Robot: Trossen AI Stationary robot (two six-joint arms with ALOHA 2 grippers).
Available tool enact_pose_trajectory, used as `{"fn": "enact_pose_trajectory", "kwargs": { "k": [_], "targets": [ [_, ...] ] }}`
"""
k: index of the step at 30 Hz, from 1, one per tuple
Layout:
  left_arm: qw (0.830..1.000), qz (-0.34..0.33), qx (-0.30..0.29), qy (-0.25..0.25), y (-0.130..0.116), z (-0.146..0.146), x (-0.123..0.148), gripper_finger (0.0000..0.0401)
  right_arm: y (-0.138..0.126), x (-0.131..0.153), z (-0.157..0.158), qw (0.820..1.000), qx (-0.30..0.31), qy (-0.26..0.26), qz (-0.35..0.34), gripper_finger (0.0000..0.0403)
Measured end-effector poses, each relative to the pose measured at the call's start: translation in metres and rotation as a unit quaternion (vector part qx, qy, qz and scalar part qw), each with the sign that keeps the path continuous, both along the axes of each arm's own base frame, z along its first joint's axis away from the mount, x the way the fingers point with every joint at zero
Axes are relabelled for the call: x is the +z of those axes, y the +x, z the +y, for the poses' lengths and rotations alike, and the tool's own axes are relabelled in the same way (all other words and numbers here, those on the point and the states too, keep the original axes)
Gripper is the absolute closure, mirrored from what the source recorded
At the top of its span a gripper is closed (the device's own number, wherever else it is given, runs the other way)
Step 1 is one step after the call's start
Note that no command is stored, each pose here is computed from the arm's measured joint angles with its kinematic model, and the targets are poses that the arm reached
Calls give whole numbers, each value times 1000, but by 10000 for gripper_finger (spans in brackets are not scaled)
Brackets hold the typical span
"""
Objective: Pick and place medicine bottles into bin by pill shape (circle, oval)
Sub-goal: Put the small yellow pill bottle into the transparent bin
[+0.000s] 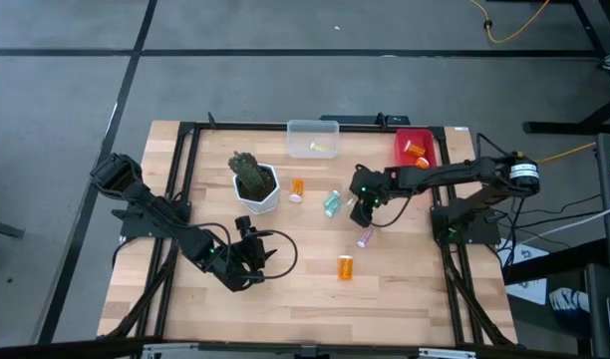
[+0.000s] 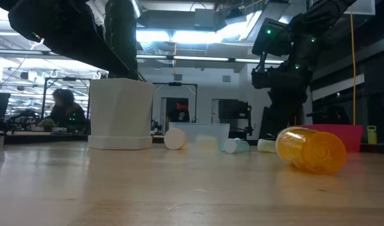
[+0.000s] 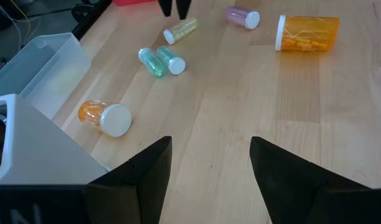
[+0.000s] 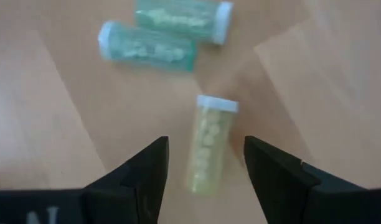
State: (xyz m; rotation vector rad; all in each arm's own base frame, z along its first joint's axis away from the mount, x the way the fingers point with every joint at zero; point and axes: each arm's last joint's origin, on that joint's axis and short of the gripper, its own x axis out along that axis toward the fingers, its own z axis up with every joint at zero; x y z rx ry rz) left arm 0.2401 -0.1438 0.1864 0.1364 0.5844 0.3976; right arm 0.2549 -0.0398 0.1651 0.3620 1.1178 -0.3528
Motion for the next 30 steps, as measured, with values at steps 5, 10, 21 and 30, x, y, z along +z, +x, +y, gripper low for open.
{"fn": "enact_pose_trajectory", "kwargs": {
  "k": [5,10,21,30],
  "targets": [
    [1000,-1,1,-2,0,0,0,190,4,-11,5,1000,4,-18,24,193],
    [1000,-1,2,-2,0,0,0,190,9,-24,7,999,7,-21,39,193],
    [1000,-1,1,-2,0,0,0,190,15,-40,5,998,-29,-27,54,204],
    [1000,-1,1,-2,0,0,0,190,21,-36,3,998,-36,-37,45,297]
  ]
}}
